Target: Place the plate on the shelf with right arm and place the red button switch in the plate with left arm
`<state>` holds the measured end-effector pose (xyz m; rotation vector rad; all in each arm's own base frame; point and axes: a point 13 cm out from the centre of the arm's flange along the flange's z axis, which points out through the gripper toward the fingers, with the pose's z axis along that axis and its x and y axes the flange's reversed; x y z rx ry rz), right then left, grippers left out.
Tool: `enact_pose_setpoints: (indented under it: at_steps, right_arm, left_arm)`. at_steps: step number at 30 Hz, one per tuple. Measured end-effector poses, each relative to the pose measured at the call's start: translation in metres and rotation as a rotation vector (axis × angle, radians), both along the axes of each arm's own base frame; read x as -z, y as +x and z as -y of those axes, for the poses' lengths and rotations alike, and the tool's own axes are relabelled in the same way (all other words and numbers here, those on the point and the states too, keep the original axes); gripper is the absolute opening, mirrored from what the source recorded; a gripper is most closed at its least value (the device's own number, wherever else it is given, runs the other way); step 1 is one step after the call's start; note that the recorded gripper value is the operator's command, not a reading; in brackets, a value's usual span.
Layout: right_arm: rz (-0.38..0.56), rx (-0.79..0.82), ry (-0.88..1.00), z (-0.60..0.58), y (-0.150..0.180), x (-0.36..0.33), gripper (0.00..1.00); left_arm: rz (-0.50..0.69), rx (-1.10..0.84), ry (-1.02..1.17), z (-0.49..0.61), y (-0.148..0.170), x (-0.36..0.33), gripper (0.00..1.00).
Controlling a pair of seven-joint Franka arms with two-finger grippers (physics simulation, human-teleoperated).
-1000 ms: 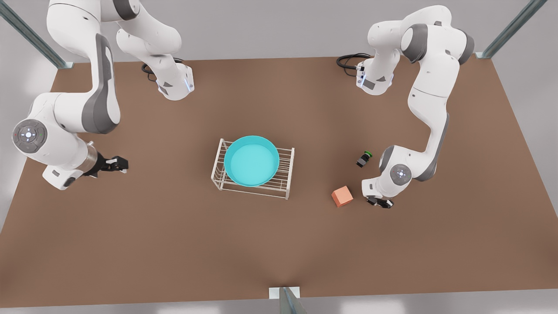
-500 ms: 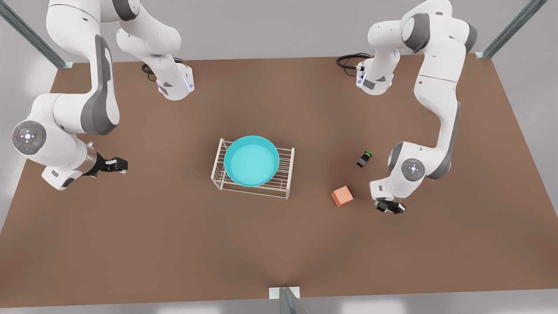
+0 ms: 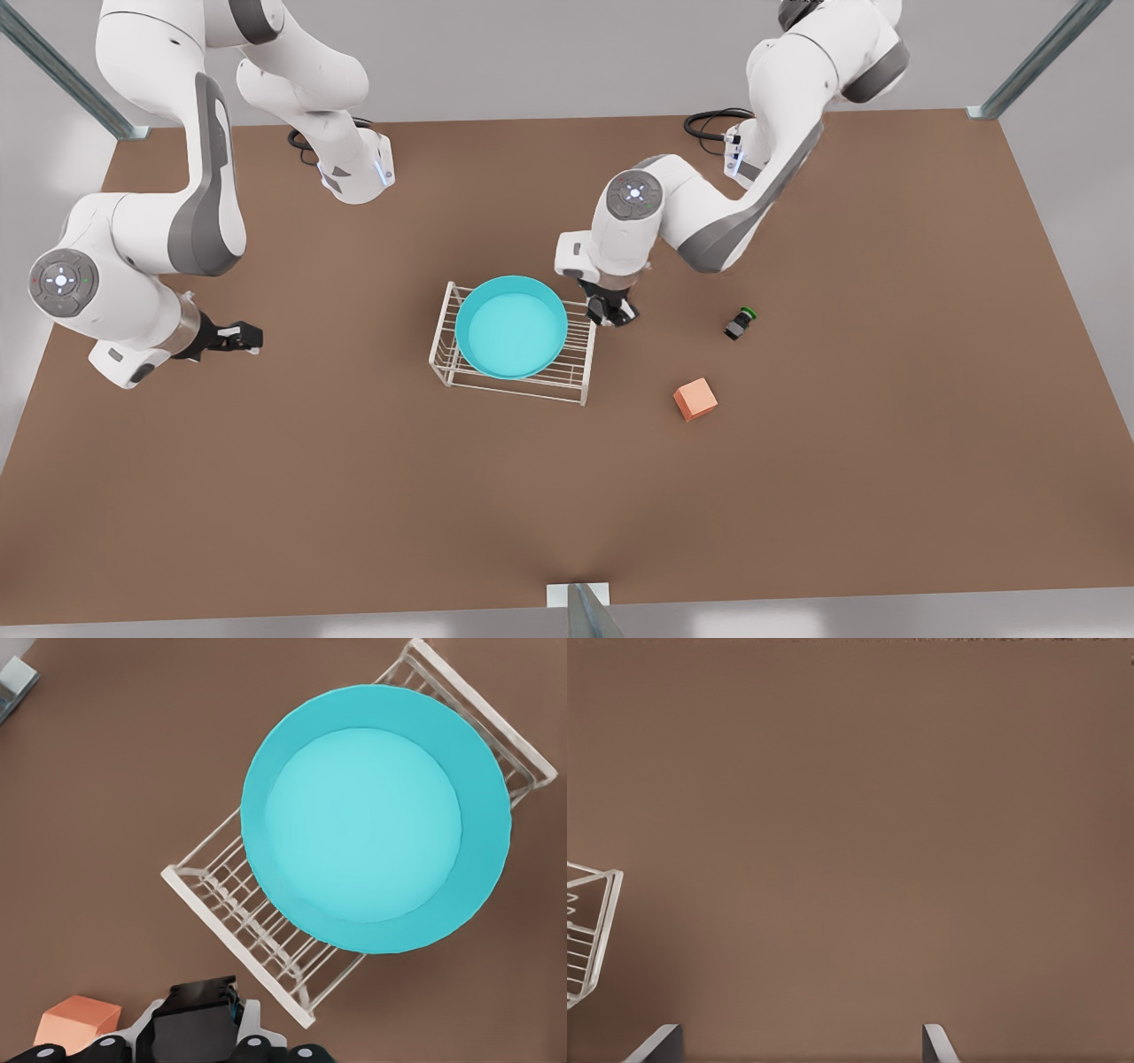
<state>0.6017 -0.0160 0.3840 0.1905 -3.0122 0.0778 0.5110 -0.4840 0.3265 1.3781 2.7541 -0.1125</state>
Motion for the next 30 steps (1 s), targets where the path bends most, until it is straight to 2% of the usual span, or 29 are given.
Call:
enact_pose_setpoints:
  at_steps: [2,5,9,10,11,16,17,20,22,24,27,28,29,30]
  right_arm:
    - [-0.001,0.001,0.000,0.000,0.000,0.000,1.00]
    - [-0.001,0.004,-0.001,0.001,0.000,0.001,1.00]
    - [-0.002,0.006,-0.002,0.002,0.000,0.001,1.00]
    - [-0.002,0.007,-0.002,0.002,0.000,0.001,1.00]
    - [-0.003,0.007,-0.002,0.002,0.000,0.001,1.00]
    - [-0.006,0.005,-0.003,0.001,0.000,0.003,1.00]
    - [-0.006,0.005,-0.003,0.000,0.000,0.003,1.00]
    - [-0.006,0.005,-0.003,0.000,0.000,0.003,1.00]
    - [-0.006,0.004,-0.003,0.000,0.000,0.003,1.00]
    - [-0.006,0.004,-0.003,0.000,0.000,0.003,1.00]
    - [-0.006,0.006,-0.003,0.000,0.000,0.003,1.00]
    - [-0.006,0.006,-0.002,0.000,0.000,0.003,1.00]
    - [-0.006,0.006,-0.002,0.000,0.000,0.003,1.00]
    - [-0.006,0.006,-0.002,0.000,0.000,0.003,1.00]
  left_arm:
    - [-0.022,-0.043,-0.021,0.037,-0.016,0.009,0.47]
    - [-0.031,-0.145,-0.077,0.085,-0.020,0.025,0.47]
    - [-0.016,-0.340,-0.179,0.108,0.004,0.039,0.50]
    - [-0.008,-0.389,-0.213,0.113,0.012,0.038,0.80]
    - [-0.005,-0.431,-0.249,0.119,0.017,0.034,1.00]
    - [0.001,-0.564,-0.359,0.147,0.017,0.024,1.00]
    - [0.015,-0.600,-0.343,0.127,0.035,0.020,1.00]
    - [0.050,-0.753,-0.255,-0.011,0.123,-0.028,1.00]
    - [0.074,-0.851,-0.144,-0.125,0.166,-0.038,1.00]
    - [0.035,-1.004,-0.060,-0.269,0.199,-0.040,1.00]
    - [0.022,-1.111,0.071,-0.379,0.183,-0.072,1.00]
    - [0.021,-1.191,0.154,-0.429,0.160,-0.078,1.00]
    - [-0.009,-1.233,0.194,-0.458,0.116,-0.080,1.00]
    - [-0.037,-1.253,0.177,-0.471,0.095,-0.084,1.00]
